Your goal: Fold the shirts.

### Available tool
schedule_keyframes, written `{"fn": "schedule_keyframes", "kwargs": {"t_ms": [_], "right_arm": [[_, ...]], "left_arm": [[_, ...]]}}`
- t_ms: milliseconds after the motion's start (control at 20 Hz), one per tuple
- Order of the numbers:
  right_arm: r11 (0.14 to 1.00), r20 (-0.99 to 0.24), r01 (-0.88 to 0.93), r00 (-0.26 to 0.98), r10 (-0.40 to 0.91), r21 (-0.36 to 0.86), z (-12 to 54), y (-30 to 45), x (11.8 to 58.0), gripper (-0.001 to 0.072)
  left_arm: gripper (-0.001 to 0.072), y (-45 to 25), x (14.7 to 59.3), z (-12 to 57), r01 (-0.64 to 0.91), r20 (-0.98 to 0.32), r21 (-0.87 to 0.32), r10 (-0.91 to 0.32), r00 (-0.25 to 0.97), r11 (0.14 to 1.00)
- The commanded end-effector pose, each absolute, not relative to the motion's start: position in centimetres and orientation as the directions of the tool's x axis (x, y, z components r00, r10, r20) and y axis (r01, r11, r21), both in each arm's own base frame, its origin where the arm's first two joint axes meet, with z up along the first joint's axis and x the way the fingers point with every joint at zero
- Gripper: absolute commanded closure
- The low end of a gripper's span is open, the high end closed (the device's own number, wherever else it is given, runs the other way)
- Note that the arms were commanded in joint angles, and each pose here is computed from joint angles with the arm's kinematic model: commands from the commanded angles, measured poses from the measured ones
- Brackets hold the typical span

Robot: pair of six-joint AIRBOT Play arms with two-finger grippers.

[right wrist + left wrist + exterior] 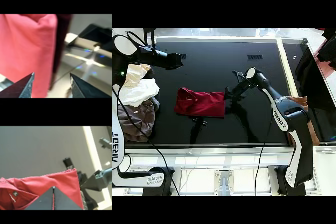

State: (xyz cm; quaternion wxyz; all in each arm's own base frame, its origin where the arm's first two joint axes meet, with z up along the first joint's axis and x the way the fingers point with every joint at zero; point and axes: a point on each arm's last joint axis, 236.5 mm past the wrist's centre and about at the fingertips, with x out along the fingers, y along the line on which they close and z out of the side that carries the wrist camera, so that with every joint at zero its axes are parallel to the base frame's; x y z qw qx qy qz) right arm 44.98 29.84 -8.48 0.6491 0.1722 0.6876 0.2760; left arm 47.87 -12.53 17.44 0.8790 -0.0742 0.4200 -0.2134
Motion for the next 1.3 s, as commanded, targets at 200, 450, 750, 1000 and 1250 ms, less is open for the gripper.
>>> {"fn": "schedule_keyframes", "kwargs": {"t_ms": [200, 450, 750, 1000, 1250], "right_arm": [[0.659, -0.659, -0.068, -0.171, 0.732, 0.749, -10.3, 37.5, 42.4, 0.0179], [0.520, -0.529, -0.101, -0.153, 0.835, 0.848, -7.5, 41.5, 42.4, 0.0687], [0.556, -0.557, -0.263, 0.076, 0.827, 0.789, -0.9, 37.0, 50.3, 0.0701], [0.736, -0.680, -0.159, 0.294, 0.672, 0.658, 7.2, 19.1, 54.4, 0.0701], [0.835, -0.782, 0.078, 0.409, 0.471, 0.544, 13.1, 3.2, 51.2, 0.0702]], "left_arm": [[0.0692, -12.5, 47.9, 17.5, 0.313, -0.706, -0.309, -0.437, 0.557, 0.898], [0.0692, -12.5, 47.9, 17.5, 0.313, -0.706, -0.309, -0.437, 0.557, 0.898], [0.0692, -11.8, 48.0, 17.2, 0.305, -0.719, -0.281, -0.410, 0.562, 0.910], [0.0692, -11.4, 48.2, 17.1, 0.298, -0.723, -0.259, -0.389, 0.571, 0.919], [0.0692, -11.4, 48.4, 17.2, 0.298, -0.717, -0.262, -0.392, 0.576, 0.918]]}}
